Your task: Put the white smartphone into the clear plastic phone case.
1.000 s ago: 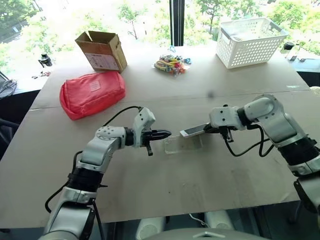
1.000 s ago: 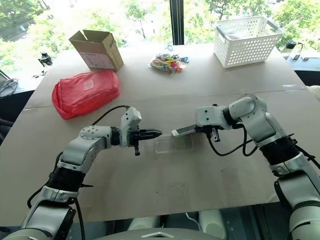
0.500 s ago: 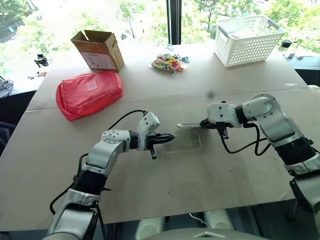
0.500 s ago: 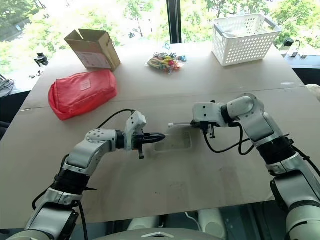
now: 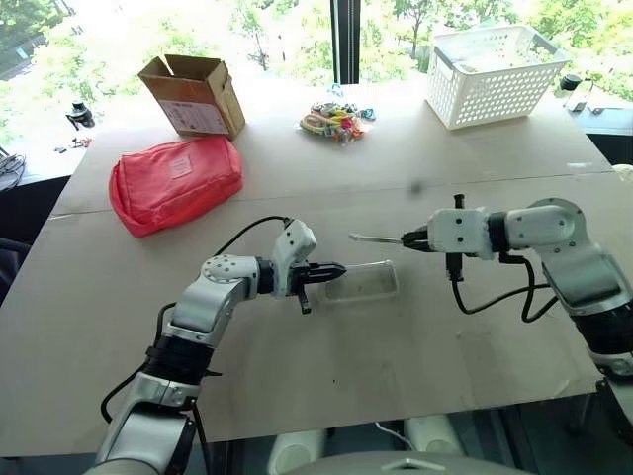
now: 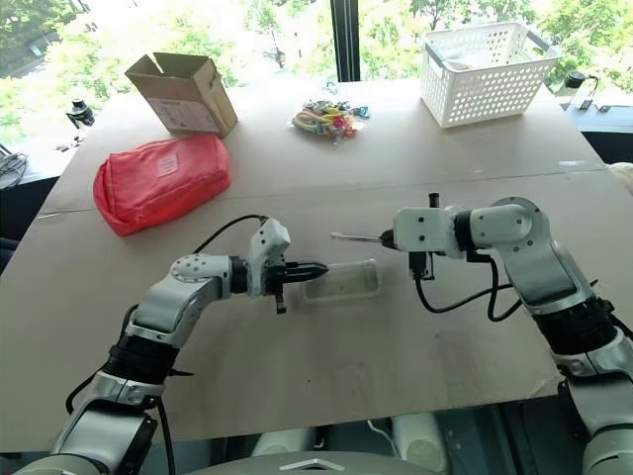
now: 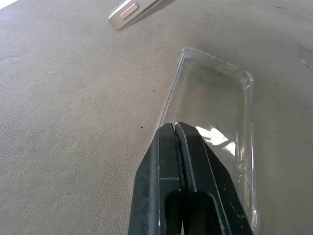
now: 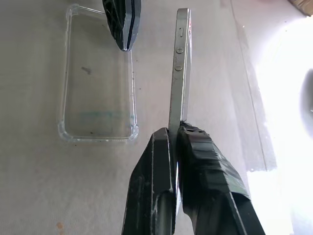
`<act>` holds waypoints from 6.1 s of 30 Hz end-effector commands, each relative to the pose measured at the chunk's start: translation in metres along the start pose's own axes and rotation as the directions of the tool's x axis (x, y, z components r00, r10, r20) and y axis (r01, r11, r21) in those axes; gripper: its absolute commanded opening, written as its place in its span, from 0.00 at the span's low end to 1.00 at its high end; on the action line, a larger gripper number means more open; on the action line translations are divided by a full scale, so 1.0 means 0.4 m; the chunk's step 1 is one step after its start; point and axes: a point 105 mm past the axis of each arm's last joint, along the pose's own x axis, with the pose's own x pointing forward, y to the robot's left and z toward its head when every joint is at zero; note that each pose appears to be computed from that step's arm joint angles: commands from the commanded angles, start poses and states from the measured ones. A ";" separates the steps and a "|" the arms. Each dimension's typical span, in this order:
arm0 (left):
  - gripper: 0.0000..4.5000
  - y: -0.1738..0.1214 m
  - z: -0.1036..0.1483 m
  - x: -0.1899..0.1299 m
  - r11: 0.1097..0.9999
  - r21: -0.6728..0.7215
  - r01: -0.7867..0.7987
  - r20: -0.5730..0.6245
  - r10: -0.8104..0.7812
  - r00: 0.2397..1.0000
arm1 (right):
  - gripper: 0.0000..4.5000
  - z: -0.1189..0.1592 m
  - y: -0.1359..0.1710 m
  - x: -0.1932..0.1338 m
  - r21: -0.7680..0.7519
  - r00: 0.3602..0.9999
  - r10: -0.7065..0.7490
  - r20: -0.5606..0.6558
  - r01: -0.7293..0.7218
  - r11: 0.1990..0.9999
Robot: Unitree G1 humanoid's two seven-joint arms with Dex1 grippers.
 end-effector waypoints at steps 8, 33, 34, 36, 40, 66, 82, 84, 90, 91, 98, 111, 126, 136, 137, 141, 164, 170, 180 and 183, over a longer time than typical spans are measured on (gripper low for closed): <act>0.00 0.000 0.031 0.003 0.999 0.040 0.007 0.013 -0.007 1.000 | 0.01 0.063 0.067 -0.031 -0.106 0.996 0.070 -0.047 -0.074 0.992; 0.00 0.035 0.071 0.024 0.993 0.096 -0.062 0.078 0.055 0.995 | 0.01 0.008 0.069 0.038 -0.248 0.968 -0.061 -0.243 -0.001 0.969; 0.00 0.034 0.077 0.026 0.993 0.096 -0.062 0.088 0.053 0.995 | 0.01 0.011 0.069 0.041 -0.249 0.968 -0.065 -0.242 0.003 0.969; 0.00 0.032 0.085 0.028 0.994 0.096 -0.059 0.104 0.049 0.993 | 0.01 0.013 0.069 0.045 -0.247 0.967 -0.069 -0.245 0.007 0.969; 0.00 0.028 0.092 0.030 0.994 0.096 -0.055 0.115 0.044 0.992 | 0.01 0.026 0.057 0.054 -0.258 0.965 -0.103 -0.240 0.039 0.965; 0.00 0.015 0.099 0.039 0.996 0.085 -0.041 0.138 0.029 0.990 | 0.01 0.010 0.018 0.077 -0.384 0.964 -0.156 -0.215 0.063 0.921; 0.00 -0.012 0.058 0.054 0.999 0.046 -0.001 0.092 -0.003 0.996 | 0.01 -0.038 0.038 0.106 -0.365 0.967 -0.141 -0.212 0.055 0.930; 0.00 -0.004 0.051 0.057 0.999 0.046 -0.018 0.085 0.014 0.996 | 0.20 -0.044 0.038 0.107 -0.347 0.966 -0.143 -0.217 0.060 0.936; 0.00 -0.006 0.031 0.080 0.999 0.042 -0.022 0.074 0.018 0.997 | 0.86 -0.036 0.030 0.109 -0.333 0.970 -0.165 -0.179 0.099 0.938; 0.00 -0.008 0.028 0.082 0.999 0.041 -0.020 0.072 0.017 0.997 | 0.96 -0.035 0.033 0.107 -0.312 0.972 -0.160 -0.173 0.100 0.945; 0.00 -0.005 0.004 0.082 0.999 0.041 -0.022 0.042 0.020 0.999 | 0.99 0.014 0.039 0.080 -0.019 0.992 -0.111 -0.059 0.110 0.994; 0.00 0.007 -0.020 0.075 0.997 0.062 -0.038 0.005 0.038 0.999 | 0.99 -0.142 -0.151 0.032 0.767 0.910 -0.415 -0.005 0.270 0.582; 0.00 0.020 -0.001 0.073 0.995 0.086 -0.049 0.019 0.047 0.999 | 0.94 -0.137 -0.046 0.101 0.916 0.962 -0.227 0.151 -0.050 0.398; 0.00 0.016 -0.003 0.076 0.995 0.088 -0.041 0.017 0.040 0.999 | 0.04 -0.169 -0.034 0.112 0.976 0.973 -0.206 0.103 -0.058 0.210; 0.00 0.016 -0.003 0.076 0.995 0.089 -0.041 0.018 0.040 0.999 | 0.01 -0.162 -0.034 0.112 0.981 0.969 -0.215 0.119 -0.082 0.176; 0.00 0.019 0.006 0.074 0.994 0.093 -0.054 0.036 0.051 0.998 | 0.01 -0.166 -0.025 0.112 0.994 0.965 -0.244 0.095 -0.079 0.074; 0.00 0.090 0.138 -0.027 0.966 0.089 -0.244 0.245 0.216 0.945 | 0.01 -0.141 -0.054 -0.033 0.967 0.834 -0.542 0.105 0.041 0.251; 0.00 0.137 0.078 -0.047 0.933 0.071 -0.354 0.167 0.338 0.926 | 0.01 -0.076 0.105 -0.029 0.779 0.983 -0.047 0.180 -0.113 0.617; 0.00 0.146 0.084 0.096 0.960 0.053 -0.276 0.154 0.265 0.952 | 0.01 -0.052 0.184 0.072 0.650 0.982 0.142 0.123 -0.187 0.737; 0.00 0.133 0.087 0.136 0.975 0.058 -0.215 0.140 0.205 0.969 | 0.01 -0.036 0.193 0.085 0.644 0.983 0.135 0.125 -0.184 0.743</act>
